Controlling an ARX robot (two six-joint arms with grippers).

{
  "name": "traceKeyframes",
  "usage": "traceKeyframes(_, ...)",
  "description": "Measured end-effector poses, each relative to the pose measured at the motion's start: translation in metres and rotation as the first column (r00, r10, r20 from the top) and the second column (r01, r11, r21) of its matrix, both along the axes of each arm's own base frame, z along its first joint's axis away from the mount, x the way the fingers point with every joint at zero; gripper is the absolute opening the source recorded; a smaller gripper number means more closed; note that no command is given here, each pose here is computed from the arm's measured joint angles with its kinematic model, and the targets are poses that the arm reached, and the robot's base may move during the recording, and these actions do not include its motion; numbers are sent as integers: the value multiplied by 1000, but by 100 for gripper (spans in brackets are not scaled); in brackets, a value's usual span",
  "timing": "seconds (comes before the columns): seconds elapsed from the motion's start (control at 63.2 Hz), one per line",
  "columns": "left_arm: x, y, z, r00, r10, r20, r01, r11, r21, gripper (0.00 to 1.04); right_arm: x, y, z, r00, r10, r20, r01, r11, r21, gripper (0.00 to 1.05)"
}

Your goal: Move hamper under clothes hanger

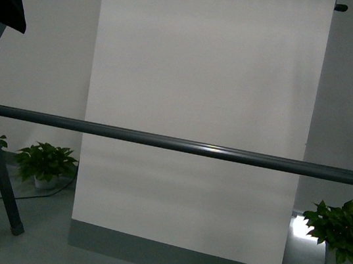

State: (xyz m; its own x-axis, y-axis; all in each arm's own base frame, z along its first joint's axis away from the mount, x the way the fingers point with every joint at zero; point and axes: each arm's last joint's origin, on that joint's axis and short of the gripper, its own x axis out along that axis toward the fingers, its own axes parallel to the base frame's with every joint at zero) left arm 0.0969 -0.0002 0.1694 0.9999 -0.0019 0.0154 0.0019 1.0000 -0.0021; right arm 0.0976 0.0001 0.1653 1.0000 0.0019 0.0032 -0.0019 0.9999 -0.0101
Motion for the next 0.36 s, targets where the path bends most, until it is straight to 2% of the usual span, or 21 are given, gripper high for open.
traceKeyframes(0.079,0,0,0,1000,0,0,0,1000,1,100,0,0,0,1000,0,0,0,1000,0,89)
traceKeyframes(0.142,0,0,0,1000,0,0,0,1000,0,98,0,0,0,1000,0,0,0,1000,0,98)
traceKeyframes(0.364,0,0,0,1000,0,0,0,1000,1,98,0,0,0,1000,0,0,0,1000,0,97)
